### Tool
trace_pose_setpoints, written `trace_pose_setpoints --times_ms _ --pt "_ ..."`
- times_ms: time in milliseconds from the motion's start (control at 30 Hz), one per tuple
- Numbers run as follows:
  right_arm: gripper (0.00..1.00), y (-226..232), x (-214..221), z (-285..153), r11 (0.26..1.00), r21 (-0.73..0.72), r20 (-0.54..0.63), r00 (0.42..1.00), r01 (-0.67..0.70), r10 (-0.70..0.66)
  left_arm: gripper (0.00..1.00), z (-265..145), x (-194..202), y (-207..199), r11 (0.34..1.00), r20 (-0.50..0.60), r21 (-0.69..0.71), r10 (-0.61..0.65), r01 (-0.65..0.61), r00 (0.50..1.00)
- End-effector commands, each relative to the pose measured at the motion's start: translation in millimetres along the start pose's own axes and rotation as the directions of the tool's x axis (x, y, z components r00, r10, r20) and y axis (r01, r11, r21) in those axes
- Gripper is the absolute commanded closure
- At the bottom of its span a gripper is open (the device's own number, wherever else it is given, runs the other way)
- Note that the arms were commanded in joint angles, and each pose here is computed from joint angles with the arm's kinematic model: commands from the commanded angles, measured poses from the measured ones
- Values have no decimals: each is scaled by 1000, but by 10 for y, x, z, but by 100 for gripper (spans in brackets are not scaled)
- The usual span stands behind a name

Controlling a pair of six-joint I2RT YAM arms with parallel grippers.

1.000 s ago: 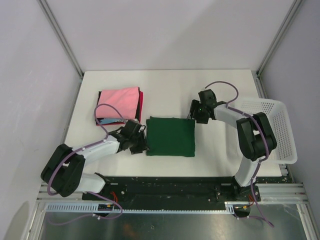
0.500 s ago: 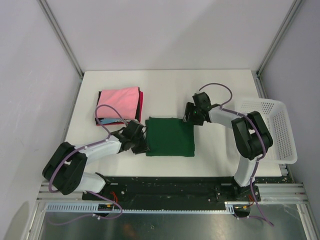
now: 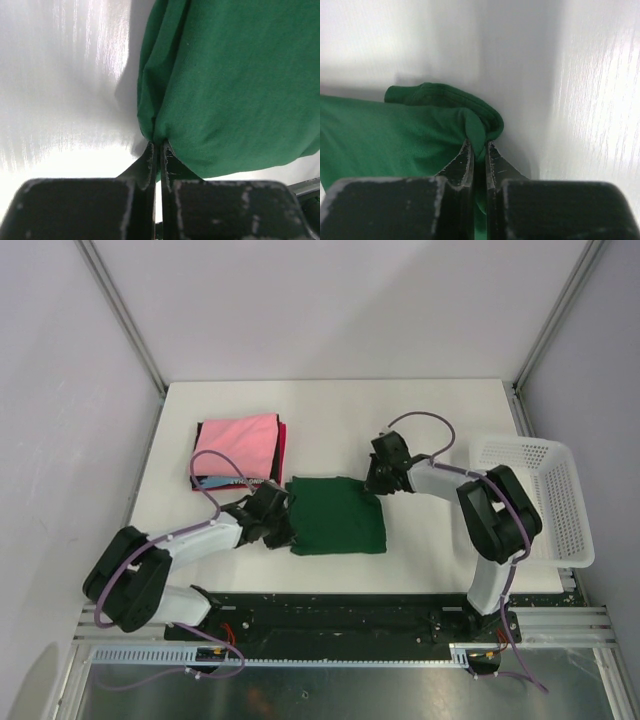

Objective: Fold and stack the t-shirts
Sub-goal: Put the neatly folded tshirt into the corner of the board with both arms

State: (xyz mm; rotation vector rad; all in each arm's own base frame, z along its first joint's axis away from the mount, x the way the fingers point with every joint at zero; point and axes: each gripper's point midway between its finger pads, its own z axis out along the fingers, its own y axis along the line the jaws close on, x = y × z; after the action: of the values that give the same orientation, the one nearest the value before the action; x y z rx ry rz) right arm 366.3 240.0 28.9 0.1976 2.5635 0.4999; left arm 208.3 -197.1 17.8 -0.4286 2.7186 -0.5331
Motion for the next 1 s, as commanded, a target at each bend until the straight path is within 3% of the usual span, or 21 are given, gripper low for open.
trace_pose_setpoints --times_ms 0,300,700,967 --pt "99 177 -39 -312 999 -31 36 999 6 -4 100 -213 -143 -204 997 67 74 28 -33 997" --pt "100 491 -324 -884 993 -112 179 984 32 -11 100 -574 -334 -377 988 146 132 64 -84 987" --pt "100 678 -481 -1272 983 -179 246 969 42 3 100 -843 -523 -573 977 204 177 86 -123 975" --pt "100 943 -798 -1509 972 -225 313 950 70 5 100 -1159 -906 -629 973 291 196 65 -126 954"
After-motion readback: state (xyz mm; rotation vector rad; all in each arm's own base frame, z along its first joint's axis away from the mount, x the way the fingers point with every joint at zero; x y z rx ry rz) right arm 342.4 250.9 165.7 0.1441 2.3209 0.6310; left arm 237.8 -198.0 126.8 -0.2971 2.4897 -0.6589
